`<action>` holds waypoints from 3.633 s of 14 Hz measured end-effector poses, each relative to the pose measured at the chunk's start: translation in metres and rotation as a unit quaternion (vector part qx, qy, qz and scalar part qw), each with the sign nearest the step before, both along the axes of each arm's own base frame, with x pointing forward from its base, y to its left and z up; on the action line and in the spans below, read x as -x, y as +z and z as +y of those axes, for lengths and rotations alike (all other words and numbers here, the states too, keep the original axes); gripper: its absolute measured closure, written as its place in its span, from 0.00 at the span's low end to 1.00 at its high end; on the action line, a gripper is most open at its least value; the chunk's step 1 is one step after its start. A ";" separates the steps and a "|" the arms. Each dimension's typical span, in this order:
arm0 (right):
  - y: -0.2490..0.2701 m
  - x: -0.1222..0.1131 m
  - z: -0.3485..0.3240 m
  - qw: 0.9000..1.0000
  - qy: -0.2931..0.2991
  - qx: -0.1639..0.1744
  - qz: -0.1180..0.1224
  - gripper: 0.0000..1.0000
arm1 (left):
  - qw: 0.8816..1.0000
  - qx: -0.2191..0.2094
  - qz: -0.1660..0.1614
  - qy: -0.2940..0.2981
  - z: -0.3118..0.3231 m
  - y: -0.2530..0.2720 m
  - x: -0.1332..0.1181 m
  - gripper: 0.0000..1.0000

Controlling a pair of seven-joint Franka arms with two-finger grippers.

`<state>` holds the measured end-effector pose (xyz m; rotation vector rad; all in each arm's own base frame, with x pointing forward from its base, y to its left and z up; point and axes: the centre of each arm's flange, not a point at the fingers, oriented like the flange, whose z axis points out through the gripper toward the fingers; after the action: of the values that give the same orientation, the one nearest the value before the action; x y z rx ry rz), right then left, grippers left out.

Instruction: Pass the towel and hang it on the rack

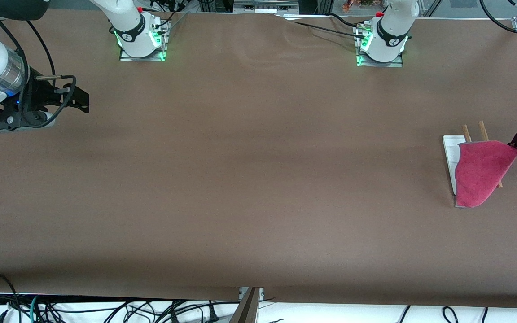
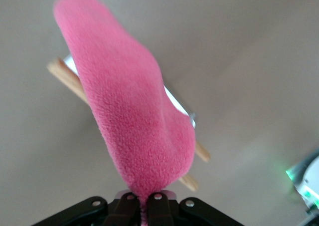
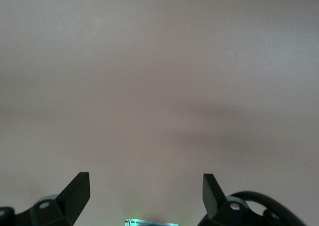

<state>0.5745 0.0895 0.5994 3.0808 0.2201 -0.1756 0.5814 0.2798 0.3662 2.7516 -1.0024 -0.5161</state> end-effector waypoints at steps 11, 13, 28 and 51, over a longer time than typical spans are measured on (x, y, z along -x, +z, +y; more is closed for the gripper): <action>-0.005 -0.004 -0.005 1.000 -0.003 0.014 -0.004 0.00 | 0.998 -0.019 0.008 -0.067 0.064 0.004 0.018 0.97; -0.005 -0.004 -0.005 1.000 -0.002 0.014 -0.004 0.00 | 0.997 -0.042 -0.019 -0.062 0.086 -0.006 0.014 0.97; -0.003 -0.007 -0.005 1.000 -0.003 0.013 -0.016 0.00 | 0.988 -0.080 -0.096 -0.089 0.091 -0.017 -0.032 0.09; -0.003 -0.007 -0.004 1.000 -0.002 0.013 -0.017 0.00 | 0.937 -0.132 -0.099 0.308 -0.346 0.206 -0.022 0.00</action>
<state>0.5818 0.0856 0.5960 3.0565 0.2086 -0.1264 0.6035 -0.0659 0.5724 3.1741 -0.0507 -0.2835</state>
